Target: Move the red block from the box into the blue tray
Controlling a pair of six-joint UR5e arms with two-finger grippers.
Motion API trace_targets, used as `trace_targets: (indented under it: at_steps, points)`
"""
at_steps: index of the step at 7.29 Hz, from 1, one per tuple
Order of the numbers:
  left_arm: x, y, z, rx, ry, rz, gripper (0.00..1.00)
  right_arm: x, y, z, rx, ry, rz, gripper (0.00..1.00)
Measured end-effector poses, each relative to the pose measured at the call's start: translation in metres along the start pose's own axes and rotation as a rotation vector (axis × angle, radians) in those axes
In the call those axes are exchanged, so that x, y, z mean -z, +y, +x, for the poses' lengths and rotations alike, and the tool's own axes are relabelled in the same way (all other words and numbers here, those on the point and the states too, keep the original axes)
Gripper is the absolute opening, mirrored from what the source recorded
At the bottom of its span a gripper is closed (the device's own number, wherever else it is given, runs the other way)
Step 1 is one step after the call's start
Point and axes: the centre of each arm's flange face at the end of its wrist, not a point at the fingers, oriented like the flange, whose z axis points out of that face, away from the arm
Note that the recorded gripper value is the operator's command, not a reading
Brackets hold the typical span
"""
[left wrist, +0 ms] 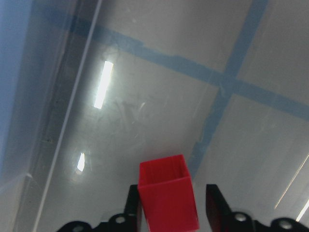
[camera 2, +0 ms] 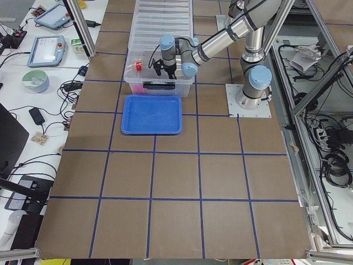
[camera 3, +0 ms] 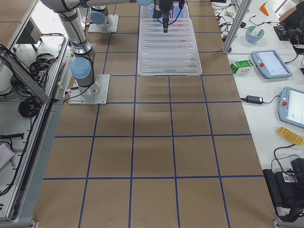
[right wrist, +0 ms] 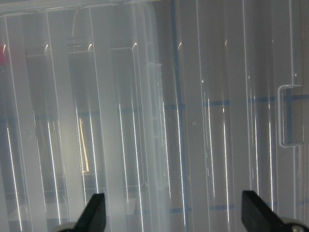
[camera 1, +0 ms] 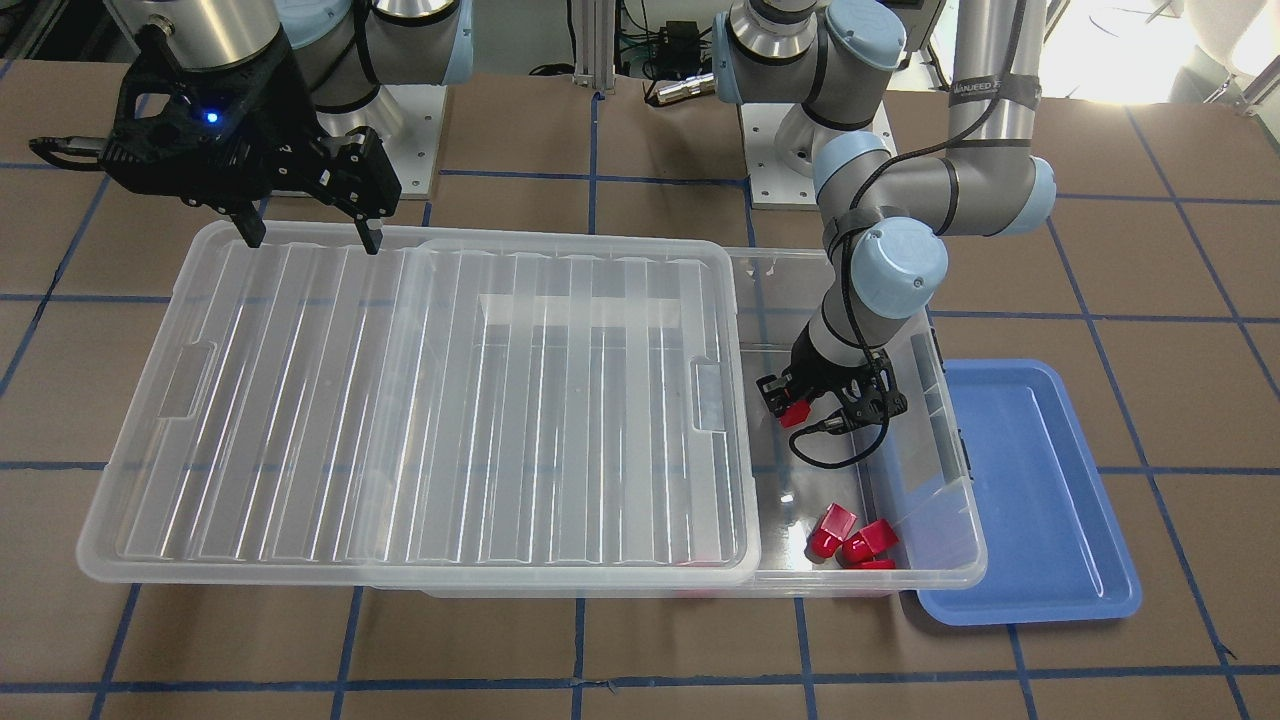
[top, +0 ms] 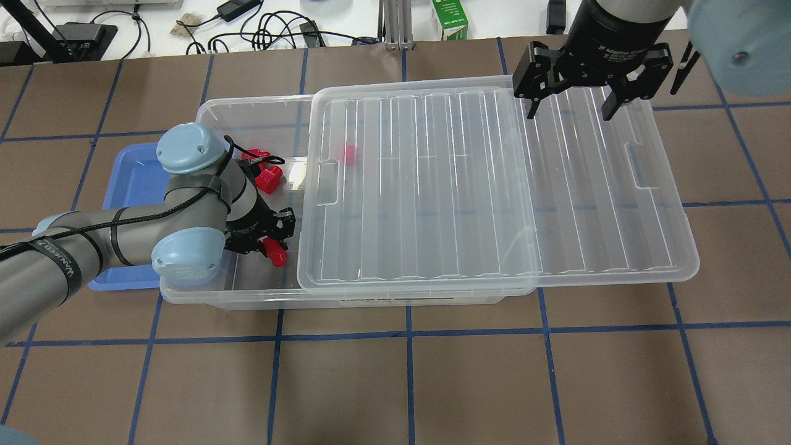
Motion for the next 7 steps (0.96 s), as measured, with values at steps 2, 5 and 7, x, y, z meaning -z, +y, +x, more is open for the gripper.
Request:
trace_targets:
  at_steps: [2,5,7]
  points:
    - [0.056,-0.023,0.008,-0.002,0.001,0.011,0.07,-0.001,0.000,0.000,0.002,0.001,-0.002,1.00]
    - [0.174,-0.061,0.004,-0.062,-0.015,-0.040,0.06,0.001,0.001,0.000,0.006,0.000,0.000,1.00]
    - [0.199,-0.097,-0.071,-0.211,-0.065,-0.042,0.06,0.001,0.000,0.000,0.006,0.000,0.000,1.00]
